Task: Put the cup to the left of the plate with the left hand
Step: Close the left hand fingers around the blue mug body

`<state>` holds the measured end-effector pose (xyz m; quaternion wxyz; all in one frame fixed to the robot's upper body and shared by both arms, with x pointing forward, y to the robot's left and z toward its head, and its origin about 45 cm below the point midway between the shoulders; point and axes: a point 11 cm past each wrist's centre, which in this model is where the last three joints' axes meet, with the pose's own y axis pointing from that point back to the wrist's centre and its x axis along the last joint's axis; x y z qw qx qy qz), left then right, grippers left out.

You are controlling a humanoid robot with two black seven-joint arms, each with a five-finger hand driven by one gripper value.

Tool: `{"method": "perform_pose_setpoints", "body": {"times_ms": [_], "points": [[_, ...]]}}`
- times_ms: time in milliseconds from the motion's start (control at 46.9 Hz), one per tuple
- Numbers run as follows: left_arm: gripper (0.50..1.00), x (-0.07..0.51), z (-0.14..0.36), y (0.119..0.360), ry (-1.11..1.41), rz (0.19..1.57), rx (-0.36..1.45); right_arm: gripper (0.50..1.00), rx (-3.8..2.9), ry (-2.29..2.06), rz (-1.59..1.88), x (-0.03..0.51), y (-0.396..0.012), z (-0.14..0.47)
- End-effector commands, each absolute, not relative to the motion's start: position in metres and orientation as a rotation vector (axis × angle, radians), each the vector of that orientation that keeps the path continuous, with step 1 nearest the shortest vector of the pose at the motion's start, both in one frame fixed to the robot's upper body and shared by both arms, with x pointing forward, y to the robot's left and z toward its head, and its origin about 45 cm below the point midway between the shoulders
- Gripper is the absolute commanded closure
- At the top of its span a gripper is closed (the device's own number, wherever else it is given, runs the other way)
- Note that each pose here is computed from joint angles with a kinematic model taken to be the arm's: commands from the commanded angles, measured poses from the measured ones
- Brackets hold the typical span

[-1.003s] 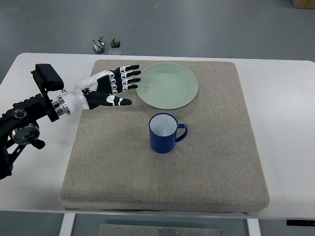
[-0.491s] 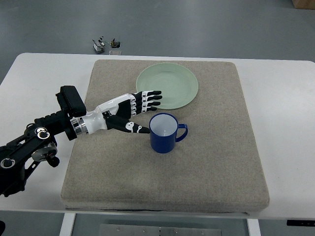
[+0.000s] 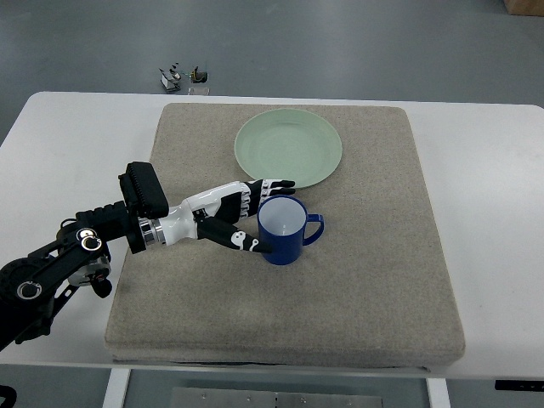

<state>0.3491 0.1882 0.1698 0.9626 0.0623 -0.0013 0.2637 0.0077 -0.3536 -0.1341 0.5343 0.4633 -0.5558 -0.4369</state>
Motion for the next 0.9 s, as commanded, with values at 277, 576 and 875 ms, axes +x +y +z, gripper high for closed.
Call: {"method": "perform_pose_setpoints", "body": {"times_ms": [277,576,875], "points": [[0.504,0.351,0.166,0.184,0.002,0.533,0.132,0.566,1.104,-1.324,-1.041,0.008,-0.354,-0.134],[0.527,0.349,0.165,0.176,-0.02,0.51,0.151,0.566,1.104,-1.324,-1.041,0.008,-0.354,-0.134],[0.673,0.35,0.165,0.175,-0.022,0.508,0.155,0.566,1.104,-1.325,-1.042,0.008,-0.354,-0.134]]}}
